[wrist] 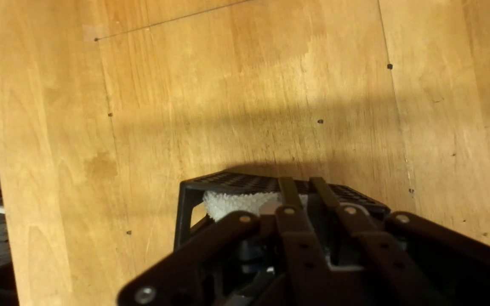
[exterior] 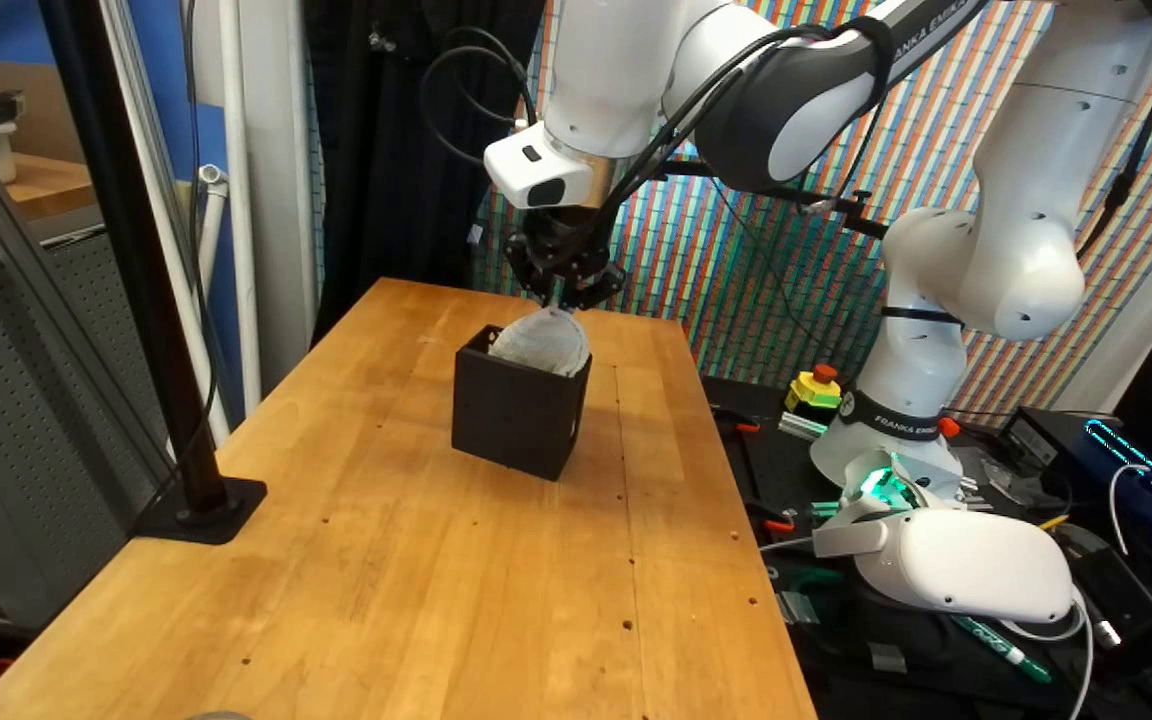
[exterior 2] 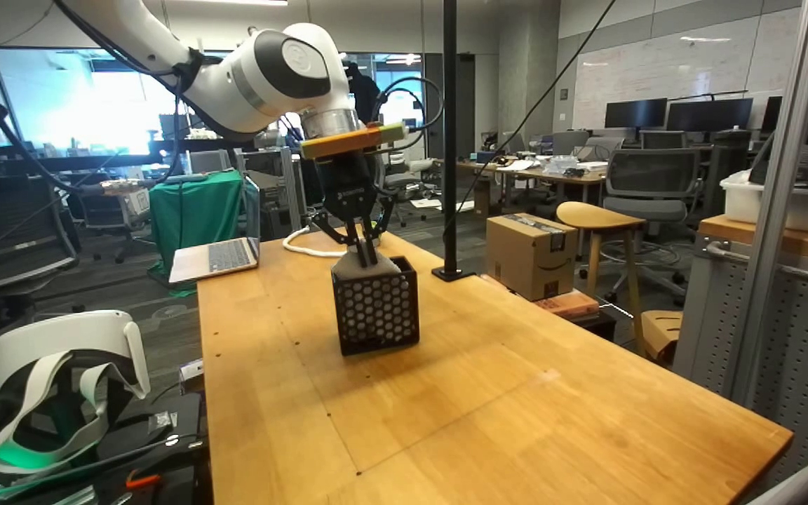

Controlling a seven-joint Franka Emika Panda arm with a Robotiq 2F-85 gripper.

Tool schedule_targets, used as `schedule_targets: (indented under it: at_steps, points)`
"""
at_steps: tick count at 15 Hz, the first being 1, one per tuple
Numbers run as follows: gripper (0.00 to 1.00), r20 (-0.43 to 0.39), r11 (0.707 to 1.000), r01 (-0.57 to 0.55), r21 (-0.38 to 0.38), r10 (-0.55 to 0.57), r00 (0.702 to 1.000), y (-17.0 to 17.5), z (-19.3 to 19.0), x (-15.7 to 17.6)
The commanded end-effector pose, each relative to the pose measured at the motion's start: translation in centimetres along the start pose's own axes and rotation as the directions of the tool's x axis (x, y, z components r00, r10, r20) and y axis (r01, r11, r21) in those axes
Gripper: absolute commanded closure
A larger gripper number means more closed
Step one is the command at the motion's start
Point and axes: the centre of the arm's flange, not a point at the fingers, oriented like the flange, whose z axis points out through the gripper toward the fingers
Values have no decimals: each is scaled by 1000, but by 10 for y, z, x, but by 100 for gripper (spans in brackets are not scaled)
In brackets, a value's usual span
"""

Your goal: Put the towel in the box

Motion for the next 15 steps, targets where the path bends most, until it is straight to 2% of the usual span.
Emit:
schedule_targets:
  at_steps: [1, 9, 15]
  points:
    - [84, -50, 1000, 9, -12, -10, 999, 0, -4, 5]
    - [84, -162, 999, 13, 45, -5, 987, -15, 0, 19]
    - [84, -179, 996, 10, 85, 6, 984, -11, 23, 16]
